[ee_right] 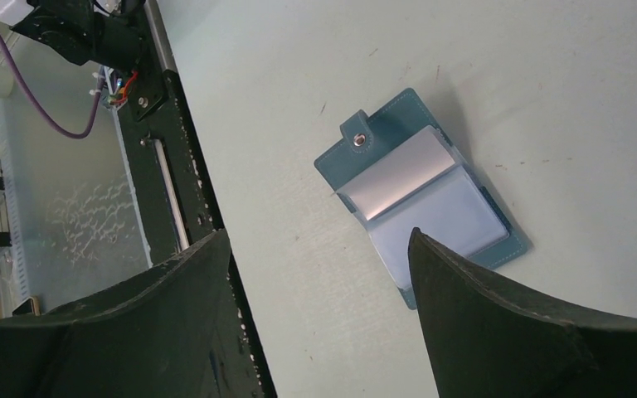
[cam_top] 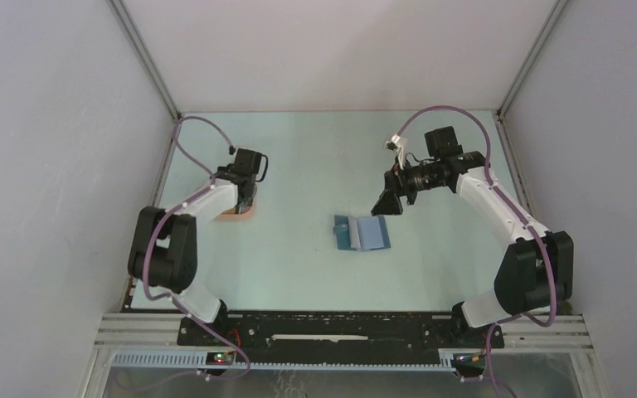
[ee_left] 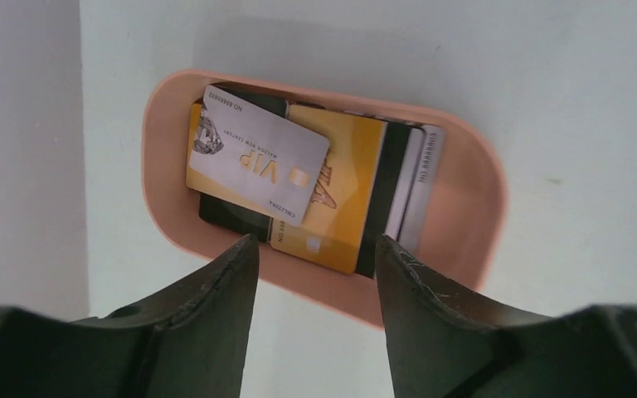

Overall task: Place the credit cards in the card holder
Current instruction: Move the storage box to the center of the board, then pick up the credit card from the storage box.

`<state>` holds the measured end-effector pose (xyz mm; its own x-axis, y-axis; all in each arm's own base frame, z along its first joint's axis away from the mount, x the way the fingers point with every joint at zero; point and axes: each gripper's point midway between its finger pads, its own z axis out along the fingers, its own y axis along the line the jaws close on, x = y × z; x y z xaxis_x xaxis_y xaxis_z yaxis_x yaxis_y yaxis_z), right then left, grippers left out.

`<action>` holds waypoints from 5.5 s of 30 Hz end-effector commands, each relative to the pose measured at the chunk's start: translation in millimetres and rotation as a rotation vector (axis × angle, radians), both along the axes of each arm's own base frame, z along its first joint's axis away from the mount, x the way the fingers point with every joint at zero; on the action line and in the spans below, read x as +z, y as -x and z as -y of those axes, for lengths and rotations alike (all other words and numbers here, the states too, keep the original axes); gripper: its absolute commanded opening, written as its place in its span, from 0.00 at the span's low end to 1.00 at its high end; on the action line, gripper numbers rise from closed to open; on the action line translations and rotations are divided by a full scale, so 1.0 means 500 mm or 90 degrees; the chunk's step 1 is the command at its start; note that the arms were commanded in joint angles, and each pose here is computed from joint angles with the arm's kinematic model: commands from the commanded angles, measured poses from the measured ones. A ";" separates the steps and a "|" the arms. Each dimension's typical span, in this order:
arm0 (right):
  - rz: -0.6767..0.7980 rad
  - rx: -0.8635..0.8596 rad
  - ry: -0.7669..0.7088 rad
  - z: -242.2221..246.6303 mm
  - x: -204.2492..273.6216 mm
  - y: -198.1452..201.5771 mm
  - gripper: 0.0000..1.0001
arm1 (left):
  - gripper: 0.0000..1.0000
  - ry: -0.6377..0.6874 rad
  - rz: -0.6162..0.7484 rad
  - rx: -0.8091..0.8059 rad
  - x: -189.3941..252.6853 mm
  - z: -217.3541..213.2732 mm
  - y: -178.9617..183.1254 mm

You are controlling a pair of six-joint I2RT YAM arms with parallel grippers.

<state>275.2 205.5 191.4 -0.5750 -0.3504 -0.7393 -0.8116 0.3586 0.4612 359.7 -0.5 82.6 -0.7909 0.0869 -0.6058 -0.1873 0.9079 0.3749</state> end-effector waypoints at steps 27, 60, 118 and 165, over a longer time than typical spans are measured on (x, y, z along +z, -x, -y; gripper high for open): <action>0.000 -0.014 -0.017 0.022 0.010 -0.022 0.86 | 0.50 -0.159 -0.116 0.015 -0.080 -0.083 -0.073; 0.018 -0.024 -0.023 0.032 0.031 -0.020 0.86 | 0.00 0.233 -0.112 -0.175 -0.056 0.184 -0.013; -0.276 -0.242 0.072 -0.460 -0.205 -0.146 0.58 | 0.43 0.510 0.195 -0.127 -0.020 0.176 0.025; -0.349 -0.256 0.075 -0.513 -0.288 -0.160 0.63 | 0.25 0.515 0.106 -0.111 -0.073 0.183 0.051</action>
